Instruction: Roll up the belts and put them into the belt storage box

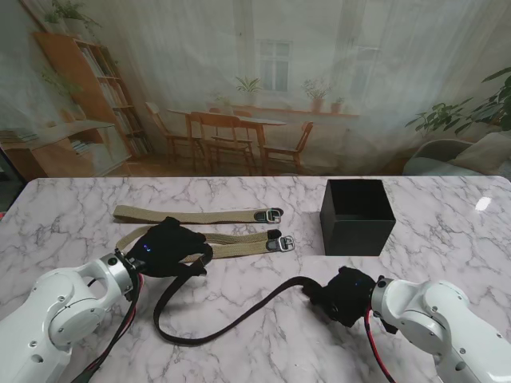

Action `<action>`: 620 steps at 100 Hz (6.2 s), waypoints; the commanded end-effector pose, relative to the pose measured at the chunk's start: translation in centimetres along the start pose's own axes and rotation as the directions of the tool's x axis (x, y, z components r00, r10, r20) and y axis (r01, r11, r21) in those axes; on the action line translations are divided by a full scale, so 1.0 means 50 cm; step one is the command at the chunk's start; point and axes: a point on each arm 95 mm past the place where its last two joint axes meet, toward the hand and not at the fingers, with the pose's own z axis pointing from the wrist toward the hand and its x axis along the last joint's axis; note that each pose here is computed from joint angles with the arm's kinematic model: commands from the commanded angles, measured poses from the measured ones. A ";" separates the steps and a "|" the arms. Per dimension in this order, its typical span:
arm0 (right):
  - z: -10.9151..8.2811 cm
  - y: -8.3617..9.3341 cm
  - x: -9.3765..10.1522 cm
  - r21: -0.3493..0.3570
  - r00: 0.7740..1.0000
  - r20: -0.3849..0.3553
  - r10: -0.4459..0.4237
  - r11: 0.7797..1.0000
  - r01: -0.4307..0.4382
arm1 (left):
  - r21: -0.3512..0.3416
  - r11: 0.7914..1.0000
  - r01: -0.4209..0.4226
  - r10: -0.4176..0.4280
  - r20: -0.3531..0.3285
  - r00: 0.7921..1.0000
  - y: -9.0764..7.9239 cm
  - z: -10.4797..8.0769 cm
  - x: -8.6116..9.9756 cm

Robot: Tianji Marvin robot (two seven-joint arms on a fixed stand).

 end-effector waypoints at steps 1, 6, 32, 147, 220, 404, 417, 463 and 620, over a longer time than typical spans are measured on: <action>0.003 -0.017 0.006 0.036 1.000 0.001 -0.001 0.999 0.001 | -0.016 1.000 0.005 -0.005 0.003 1.000 0.005 0.000 0.000; 0.003 -0.017 0.008 0.041 1.000 0.003 0.012 0.999 -0.012 | -0.016 1.000 0.004 -0.004 0.003 1.000 0.004 0.000 0.000; -0.010 -0.013 0.012 0.099 0.998 0.009 0.069 0.993 -0.069 | -0.019 1.000 0.003 -0.003 0.000 1.000 0.004 0.001 -0.001; 0.005 -0.024 0.015 0.050 0.992 0.018 -0.123 0.991 0.122 | -0.030 1.000 0.009 -0.009 0.010 1.000 0.012 -0.001 0.000; 0.039 -0.060 0.018 -0.118 0.999 0.032 -0.020 0.993 0.023 | -0.040 0.999 0.015 -0.015 0.007 1.000 0.015 0.001 0.004; 0.044 -0.040 0.026 -0.293 0.998 -0.021 0.067 0.953 -0.071 | -0.048 0.999 0.020 -0.019 0.006 1.000 0.023 0.003 0.002; 0.042 -0.043 0.024 -0.325 0.997 0.012 0.080 0.943 -0.072 | -0.049 0.999 0.021 -0.020 0.006 1.000 0.024 0.004 0.002; 0.068 -0.059 0.037 -0.320 0.997 0.039 0.067 0.946 -0.051 | -0.057 0.998 0.026 -0.026 0.001 1.000 0.026 0.006 0.005; 0.056 -0.027 0.052 -0.270 0.996 -0.070 0.062 0.960 -0.079 | -0.050 0.998 0.025 -0.025 0.006 1.000 0.030 0.002 0.004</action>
